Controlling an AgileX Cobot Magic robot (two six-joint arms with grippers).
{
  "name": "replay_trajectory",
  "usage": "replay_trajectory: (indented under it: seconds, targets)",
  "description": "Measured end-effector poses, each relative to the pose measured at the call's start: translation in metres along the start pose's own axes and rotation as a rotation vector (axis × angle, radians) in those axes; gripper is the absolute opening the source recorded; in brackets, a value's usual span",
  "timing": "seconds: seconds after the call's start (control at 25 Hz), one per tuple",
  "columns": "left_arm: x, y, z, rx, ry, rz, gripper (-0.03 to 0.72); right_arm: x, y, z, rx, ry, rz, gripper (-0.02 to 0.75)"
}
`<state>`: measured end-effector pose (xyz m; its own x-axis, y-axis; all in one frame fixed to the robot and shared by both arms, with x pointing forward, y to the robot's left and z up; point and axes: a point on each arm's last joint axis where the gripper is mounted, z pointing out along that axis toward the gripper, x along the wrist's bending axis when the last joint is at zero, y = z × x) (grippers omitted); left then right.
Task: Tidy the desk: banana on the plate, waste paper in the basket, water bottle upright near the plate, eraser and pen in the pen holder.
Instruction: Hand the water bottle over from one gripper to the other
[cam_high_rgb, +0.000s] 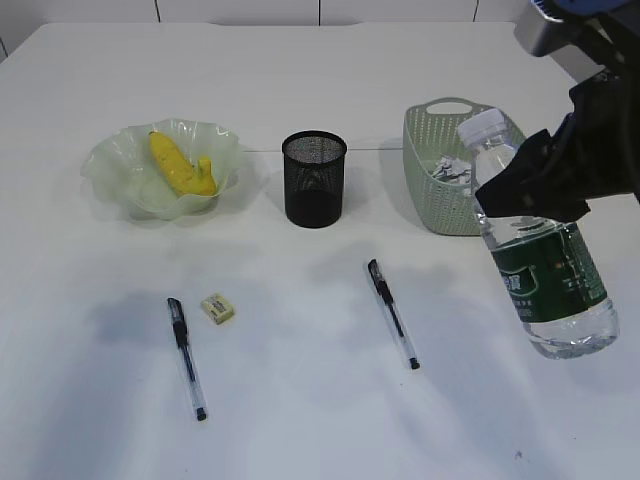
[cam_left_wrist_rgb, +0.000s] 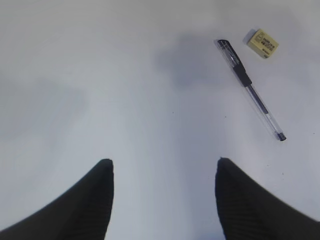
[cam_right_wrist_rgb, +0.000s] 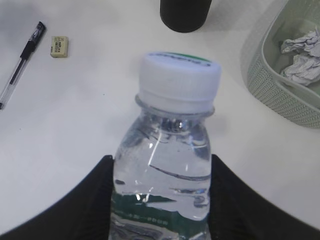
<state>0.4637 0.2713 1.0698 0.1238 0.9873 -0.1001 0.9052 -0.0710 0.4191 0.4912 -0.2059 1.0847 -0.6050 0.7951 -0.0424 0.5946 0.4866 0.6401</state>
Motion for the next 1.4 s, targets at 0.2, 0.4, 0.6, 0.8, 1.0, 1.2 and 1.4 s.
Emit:
replay_trajectory:
  seconds: [0.2,0.4,0.6,0.8,1.0,1.2,1.4]
  targets:
    - [0.000,0.000,0.000,-0.002,0.000,0.000,0.449,0.001,0.004,0.000,-0.044,0.011,-0.034,0.375]
    - [0.000,0.000,0.000,-0.002,0.000,0.000,0.449,0.003,0.008,0.000,-0.085,0.030,-0.035,0.375]
    - [0.000,0.000,0.000,-0.002,0.000,0.000,0.448,0.005,0.010,-0.001,-0.107,0.046,-0.094,0.375]
    - [0.000,0.000,0.000,-0.002,0.000,0.000,0.448,0.011,0.016,-0.002,-0.182,0.107,-0.188,0.375]
    - [0.000,0.000,0.000,-0.002,0.000,0.000,0.448,0.020,0.028,-0.007,-0.335,0.188,-0.251,0.375]
    - [0.000,0.000,0.000,-0.005,0.000,0.000,0.448,0.027,0.043,-0.016,-0.544,0.240,-0.304,0.375]
    - [0.000,0.005,0.000,-0.054,0.003,0.000,0.448,0.030,0.055,-0.027,-0.723,0.276,-0.289,0.375]
